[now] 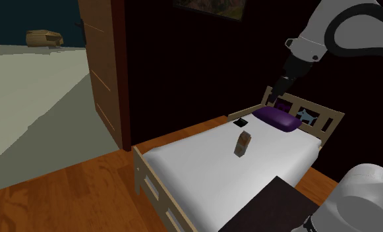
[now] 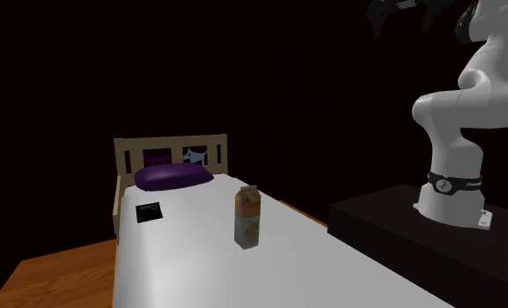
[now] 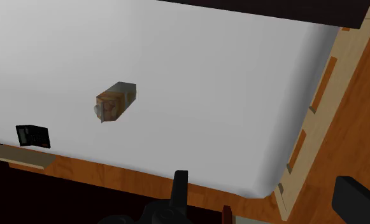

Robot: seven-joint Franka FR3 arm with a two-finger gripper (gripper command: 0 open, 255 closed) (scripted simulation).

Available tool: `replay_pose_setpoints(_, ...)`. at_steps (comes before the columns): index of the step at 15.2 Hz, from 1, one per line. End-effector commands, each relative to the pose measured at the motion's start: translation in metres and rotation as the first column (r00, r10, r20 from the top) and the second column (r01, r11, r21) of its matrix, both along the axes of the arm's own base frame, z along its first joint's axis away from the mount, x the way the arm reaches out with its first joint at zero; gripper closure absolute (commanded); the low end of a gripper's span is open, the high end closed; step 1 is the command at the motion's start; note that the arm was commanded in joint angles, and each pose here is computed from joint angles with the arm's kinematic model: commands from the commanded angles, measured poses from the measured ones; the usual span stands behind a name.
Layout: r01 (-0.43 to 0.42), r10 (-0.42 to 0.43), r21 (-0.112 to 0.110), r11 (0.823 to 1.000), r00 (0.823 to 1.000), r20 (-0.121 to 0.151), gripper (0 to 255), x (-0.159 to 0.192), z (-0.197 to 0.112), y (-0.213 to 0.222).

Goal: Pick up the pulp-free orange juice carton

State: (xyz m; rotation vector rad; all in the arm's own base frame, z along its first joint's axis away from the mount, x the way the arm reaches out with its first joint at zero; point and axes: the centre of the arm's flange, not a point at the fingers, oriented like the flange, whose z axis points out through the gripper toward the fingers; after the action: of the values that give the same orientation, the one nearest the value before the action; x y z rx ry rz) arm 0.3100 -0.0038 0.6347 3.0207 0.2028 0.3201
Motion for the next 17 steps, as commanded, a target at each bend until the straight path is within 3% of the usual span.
replay_pose_setpoints(1, 0.000, 0.000, 0.000, 1.000, 1.000, 0.000, 0, 0.000, 0.000, 0.000)
replay_pose_setpoints(9, -0.030, 0.027, 0.105, 0.994, 0.999, 0.026, 0, 0.031, -0.061, -0.096)
replay_pose_setpoints(17, -0.062, 0.052, 0.209, 0.976, 0.997, 0.055, 0, 0.066, -0.132, -0.184)
